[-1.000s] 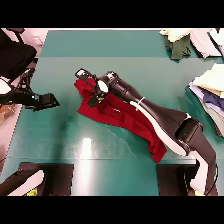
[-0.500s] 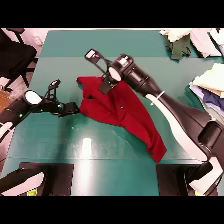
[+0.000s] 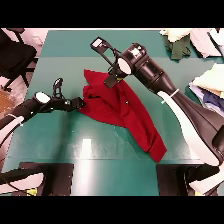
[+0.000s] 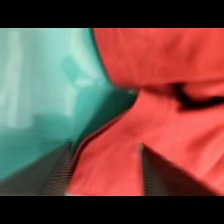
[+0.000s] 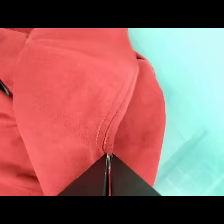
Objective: Fold the shirts.
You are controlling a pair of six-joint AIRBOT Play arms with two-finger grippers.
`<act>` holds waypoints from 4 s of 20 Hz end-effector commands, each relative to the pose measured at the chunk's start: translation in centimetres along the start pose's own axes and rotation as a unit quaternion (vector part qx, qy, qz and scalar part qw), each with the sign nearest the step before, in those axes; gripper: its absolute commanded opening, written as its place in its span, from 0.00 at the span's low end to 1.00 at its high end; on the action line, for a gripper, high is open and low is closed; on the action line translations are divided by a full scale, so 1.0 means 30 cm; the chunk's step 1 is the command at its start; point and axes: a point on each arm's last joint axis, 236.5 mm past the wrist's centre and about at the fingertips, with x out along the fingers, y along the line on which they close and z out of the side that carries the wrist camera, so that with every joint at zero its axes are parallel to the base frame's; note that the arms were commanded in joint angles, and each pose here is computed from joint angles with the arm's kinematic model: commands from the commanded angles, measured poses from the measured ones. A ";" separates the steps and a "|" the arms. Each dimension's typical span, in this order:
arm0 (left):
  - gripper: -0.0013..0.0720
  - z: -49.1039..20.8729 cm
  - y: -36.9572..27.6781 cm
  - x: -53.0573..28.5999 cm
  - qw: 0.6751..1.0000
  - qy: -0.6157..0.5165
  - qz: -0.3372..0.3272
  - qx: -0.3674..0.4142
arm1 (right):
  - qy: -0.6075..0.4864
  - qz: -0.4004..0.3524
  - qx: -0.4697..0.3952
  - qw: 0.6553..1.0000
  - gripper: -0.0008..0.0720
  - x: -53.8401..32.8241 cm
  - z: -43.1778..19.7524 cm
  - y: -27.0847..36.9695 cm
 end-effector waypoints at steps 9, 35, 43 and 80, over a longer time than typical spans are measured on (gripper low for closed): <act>0.04 0.527 -0.281 -0.678 0.966 -0.241 -0.080 0.058 | -0.088 -0.123 0.147 0.978 0.03 -0.431 -0.037 -0.562; 0.04 0.404 -0.434 -1.353 0.938 -0.291 0.065 0.174 | -0.011 -0.104 0.315 0.943 0.03 -0.687 -0.630 -0.610; 0.04 0.329 0.057 -0.442 0.989 -0.138 0.042 0.026 | 0.128 -0.099 0.381 0.910 0.03 0.060 -0.904 -0.765; 0.04 0.339 -0.052 -0.359 0.987 -0.113 0.041 0.103 | 0.011 0.252 0.501 0.828 0.03 0.015 -0.621 0.205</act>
